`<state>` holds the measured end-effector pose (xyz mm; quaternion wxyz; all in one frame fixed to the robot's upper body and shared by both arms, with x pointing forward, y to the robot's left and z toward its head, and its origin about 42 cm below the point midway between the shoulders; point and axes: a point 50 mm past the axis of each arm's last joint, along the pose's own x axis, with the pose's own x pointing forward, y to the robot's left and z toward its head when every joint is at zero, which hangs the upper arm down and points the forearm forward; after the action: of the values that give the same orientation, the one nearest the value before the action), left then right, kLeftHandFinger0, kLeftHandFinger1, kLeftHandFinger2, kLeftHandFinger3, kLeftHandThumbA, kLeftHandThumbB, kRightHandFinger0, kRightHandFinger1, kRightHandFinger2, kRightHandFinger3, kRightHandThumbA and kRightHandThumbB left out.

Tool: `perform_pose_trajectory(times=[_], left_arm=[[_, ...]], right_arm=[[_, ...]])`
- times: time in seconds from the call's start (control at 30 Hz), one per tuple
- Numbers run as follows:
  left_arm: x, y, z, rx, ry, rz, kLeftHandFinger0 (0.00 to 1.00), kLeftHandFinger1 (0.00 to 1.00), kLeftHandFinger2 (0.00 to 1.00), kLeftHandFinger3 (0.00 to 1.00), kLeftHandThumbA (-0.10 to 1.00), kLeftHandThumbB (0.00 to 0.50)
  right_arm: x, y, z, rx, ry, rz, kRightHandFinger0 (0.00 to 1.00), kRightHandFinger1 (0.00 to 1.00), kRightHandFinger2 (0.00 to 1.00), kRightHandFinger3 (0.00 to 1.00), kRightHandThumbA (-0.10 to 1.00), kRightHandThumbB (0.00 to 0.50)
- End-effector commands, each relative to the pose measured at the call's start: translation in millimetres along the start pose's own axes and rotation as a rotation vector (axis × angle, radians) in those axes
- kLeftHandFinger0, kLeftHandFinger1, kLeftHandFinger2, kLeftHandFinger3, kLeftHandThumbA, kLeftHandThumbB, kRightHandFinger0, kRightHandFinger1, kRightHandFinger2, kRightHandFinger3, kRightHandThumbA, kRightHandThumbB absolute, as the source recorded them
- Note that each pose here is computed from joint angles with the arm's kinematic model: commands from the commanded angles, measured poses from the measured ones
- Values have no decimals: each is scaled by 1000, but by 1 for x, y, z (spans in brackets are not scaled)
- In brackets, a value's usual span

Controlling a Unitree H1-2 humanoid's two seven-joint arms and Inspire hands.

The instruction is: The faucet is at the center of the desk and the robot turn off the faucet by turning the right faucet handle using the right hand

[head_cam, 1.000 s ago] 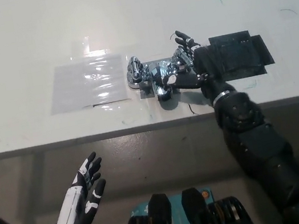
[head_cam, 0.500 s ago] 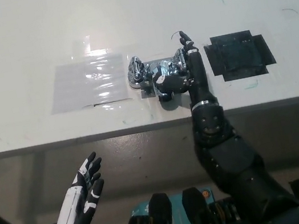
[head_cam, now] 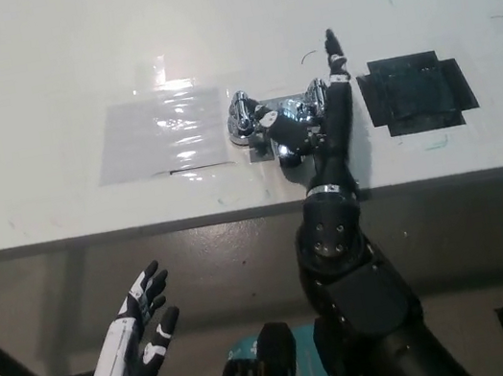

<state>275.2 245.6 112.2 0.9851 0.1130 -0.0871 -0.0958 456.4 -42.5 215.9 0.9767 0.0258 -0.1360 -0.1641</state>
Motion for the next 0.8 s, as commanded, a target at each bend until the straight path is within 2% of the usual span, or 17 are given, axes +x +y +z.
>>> perform_pose_trajectory(times=[0.0,0.17,0.33,0.37,0.43,0.47,0.57,0.63,0.67,0.77], left_arm=[[1,13,14,45,-61,17,1000,1000,1000,1000,812,264],[-1,12,13,37,-54,15,1000,1000,1000,1000,793,256],[-2,16,12,46,-50,18,1000,1000,1000,1000,809,260],[-2,16,13,46,-50,19,1000,1000,1000,1000,823,265],[0,16,14,40,-52,20,1000,1000,1000,1000,827,267],[1,16,14,42,-54,19,1000,1000,1000,1000,830,267],[2,17,16,46,-66,15,1000,1000,1000,1000,851,267],[1,18,17,42,-71,12,1000,1000,1000,1000,854,265],[2,18,17,37,-78,10,1000,1000,1000,1000,864,258],[2,19,17,26,-86,7,1000,1000,1000,1000,872,256]], right_arm=[[-2,-14,104,167,-421,-76,1000,1000,1000,1000,1000,256],[-9,-37,124,170,-475,-102,1000,1000,1000,1000,1000,256],[-21,-54,147,189,-628,-130,1000,1000,1000,1000,1000,259],[-22,-56,151,198,-641,-125,1000,1000,1000,1000,1000,312],[-37,-65,169,251,-732,-103,1000,1000,1000,1000,1000,264],[-49,-71,180,278,-802,-65,1000,1000,1000,1000,1000,243],[-74,-96,187,227,-938,20,1000,1000,1000,1000,1000,254],[-85,-105,182,203,-948,76,1000,1000,1000,1000,1000,256],[-97,-116,171,167,-937,170,1000,1000,1000,1000,1000,257],[-114,-130,152,90,-874,281,1000,1000,1000,1000,1000,238]])
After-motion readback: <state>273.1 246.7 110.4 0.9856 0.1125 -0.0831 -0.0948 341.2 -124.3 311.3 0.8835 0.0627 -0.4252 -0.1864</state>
